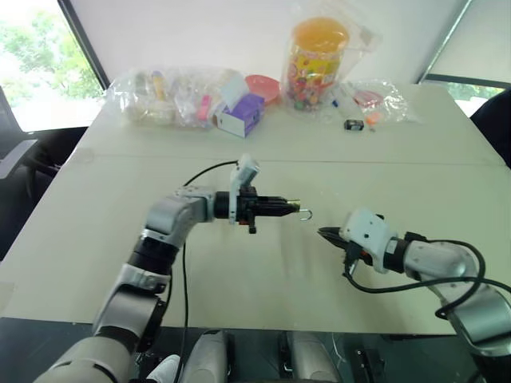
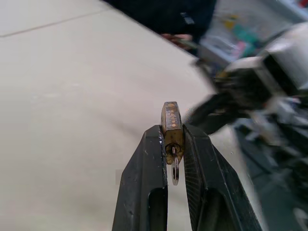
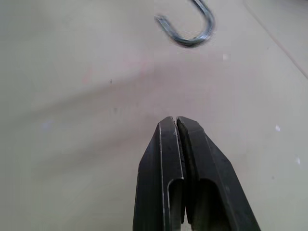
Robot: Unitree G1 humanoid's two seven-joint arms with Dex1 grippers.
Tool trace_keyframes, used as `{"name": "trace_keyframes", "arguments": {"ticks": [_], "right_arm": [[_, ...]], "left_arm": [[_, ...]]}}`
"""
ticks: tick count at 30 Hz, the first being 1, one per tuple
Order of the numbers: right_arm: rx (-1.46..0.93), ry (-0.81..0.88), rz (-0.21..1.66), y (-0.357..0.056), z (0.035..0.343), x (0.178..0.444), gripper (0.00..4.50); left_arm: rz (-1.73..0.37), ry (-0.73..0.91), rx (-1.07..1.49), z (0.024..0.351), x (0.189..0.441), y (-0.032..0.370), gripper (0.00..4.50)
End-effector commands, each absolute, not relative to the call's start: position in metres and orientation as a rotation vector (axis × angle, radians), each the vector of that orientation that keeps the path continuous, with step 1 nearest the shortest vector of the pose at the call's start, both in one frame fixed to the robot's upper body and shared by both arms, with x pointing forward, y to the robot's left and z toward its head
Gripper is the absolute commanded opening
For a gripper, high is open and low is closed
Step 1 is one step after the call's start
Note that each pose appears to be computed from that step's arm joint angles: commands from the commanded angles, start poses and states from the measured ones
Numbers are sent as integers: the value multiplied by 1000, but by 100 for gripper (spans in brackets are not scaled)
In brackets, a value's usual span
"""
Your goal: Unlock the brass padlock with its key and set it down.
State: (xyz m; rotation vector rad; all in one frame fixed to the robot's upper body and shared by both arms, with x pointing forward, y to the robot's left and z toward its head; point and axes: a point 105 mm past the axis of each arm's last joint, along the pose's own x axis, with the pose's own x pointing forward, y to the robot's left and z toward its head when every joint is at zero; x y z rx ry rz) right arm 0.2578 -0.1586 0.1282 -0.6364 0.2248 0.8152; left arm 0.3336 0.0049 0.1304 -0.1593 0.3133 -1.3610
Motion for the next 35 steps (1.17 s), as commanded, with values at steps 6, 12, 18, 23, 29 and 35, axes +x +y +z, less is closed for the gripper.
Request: {"name": "trace_keyframes", "arguments": {"ticks": [6, 12, 18, 23, 29, 35], "right_arm": [[-663, 133, 742, -155, 156, 248, 4], [-670, 130, 714, -154, 161, 244, 4], [-676, 133, 701, -153, 161, 242, 0], [-690, 152, 681, -161, 161, 240, 0], [-710, 202, 670, -176, 162, 234, 0], [-727, 267, 708, -184, 160, 225, 0]], "left_arm": [[-1324, 353, -178, 107, 339, -19, 0], [-1328, 398, -226, 99, 339, -19, 0], [-1321, 417, -224, 95, 341, -7, 293], [-1352, 382, -220, 111, 337, 18, 448], [-1455, 327, -102, 126, 312, 41, 448], [-1489, 300, -33, 133, 300, 54, 448]]}}
